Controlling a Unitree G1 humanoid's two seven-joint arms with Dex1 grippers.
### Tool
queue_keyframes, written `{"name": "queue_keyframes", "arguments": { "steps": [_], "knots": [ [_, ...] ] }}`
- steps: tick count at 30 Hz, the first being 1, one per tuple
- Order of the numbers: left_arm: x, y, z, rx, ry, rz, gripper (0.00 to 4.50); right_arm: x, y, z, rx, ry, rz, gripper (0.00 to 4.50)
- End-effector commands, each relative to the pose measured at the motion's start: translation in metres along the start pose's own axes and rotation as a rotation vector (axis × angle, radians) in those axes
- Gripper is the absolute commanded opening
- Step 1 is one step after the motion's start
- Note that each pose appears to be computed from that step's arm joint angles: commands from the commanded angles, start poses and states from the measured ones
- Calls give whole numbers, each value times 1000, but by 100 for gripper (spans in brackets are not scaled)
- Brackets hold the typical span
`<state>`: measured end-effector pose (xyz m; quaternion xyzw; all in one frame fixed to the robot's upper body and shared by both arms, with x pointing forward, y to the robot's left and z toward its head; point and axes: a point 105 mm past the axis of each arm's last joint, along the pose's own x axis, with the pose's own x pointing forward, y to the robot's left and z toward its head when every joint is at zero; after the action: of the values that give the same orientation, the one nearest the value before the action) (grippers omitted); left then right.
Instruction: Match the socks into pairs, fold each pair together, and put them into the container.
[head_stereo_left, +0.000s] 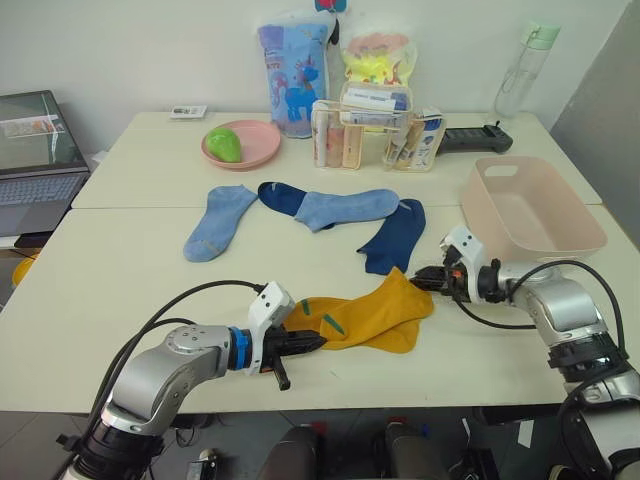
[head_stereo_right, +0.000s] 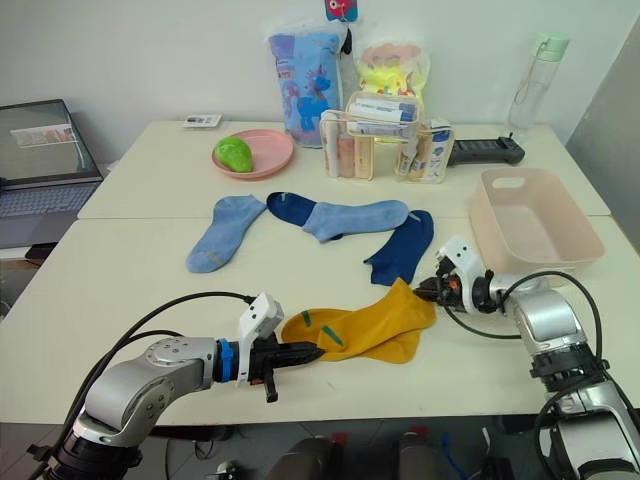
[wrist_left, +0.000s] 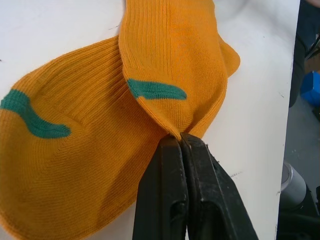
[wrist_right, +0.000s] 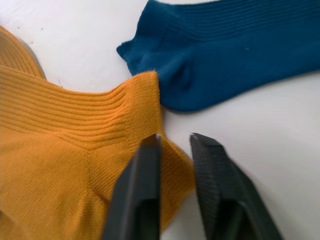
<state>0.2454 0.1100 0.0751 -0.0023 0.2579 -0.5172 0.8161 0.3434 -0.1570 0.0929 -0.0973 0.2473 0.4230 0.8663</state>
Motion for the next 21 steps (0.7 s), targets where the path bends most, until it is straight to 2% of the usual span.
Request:
{"name": "queue_keyframes", "arguments": {
  "steps": [1, 9, 12, 15, 21],
  "knots": [
    [-2, -3, 8, 27, -26, -6, 0, -9, 0, 11, -32, -27, 0, 3],
    [-4, -1, 10, 36, -29, -7, 0, -13, 2, 16, -33, -31, 21, 3],
    [-4, -1, 10, 38, -27, -7, 0, -14, 2, 18, -19, -27, 23, 59],
    [-3, -1, 9, 39, -26, -7, 0, -11, 4, 13, -35, 8, 39, 162],
    [-3, -2, 8, 41, -25, -4, 0, -3, 5, 2, -64, 71, 35, 162]
  ]
}}
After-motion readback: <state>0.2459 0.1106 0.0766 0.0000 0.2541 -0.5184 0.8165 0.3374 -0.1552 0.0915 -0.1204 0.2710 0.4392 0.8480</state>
